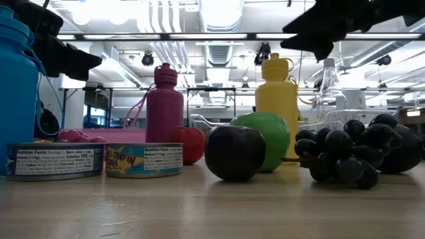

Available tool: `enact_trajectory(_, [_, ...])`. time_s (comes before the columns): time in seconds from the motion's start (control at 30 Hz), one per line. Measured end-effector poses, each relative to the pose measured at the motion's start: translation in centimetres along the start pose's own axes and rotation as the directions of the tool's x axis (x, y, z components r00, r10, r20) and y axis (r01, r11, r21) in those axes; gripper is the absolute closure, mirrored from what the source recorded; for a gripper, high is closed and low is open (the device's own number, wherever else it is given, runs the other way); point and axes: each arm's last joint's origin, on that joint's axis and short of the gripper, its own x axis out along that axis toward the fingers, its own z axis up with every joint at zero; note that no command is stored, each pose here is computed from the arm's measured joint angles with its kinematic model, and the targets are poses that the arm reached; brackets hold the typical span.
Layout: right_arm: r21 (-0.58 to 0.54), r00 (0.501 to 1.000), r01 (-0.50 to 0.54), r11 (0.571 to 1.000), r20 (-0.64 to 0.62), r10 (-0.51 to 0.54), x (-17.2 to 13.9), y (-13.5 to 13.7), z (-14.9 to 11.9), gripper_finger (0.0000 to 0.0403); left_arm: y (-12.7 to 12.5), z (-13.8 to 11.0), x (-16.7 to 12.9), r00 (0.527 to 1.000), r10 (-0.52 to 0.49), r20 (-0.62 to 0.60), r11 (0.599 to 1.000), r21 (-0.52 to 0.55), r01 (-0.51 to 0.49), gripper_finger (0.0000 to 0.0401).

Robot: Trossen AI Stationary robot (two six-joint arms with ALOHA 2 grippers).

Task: Pick & Place Food Item
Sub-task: Put the red grapes into the red transparent bin

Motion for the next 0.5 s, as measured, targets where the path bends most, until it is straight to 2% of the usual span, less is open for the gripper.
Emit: enact_trajectory(0.5, [-0.034, 0.996, -0.046, 0.998, -0.08, 0.043, 3.1, 2.7, 0.6, 0.0179, 0.0, 0.0, 0.0, 1.0, 0.0, 0.0, 1.0, 0.0, 0.0, 0.0366])
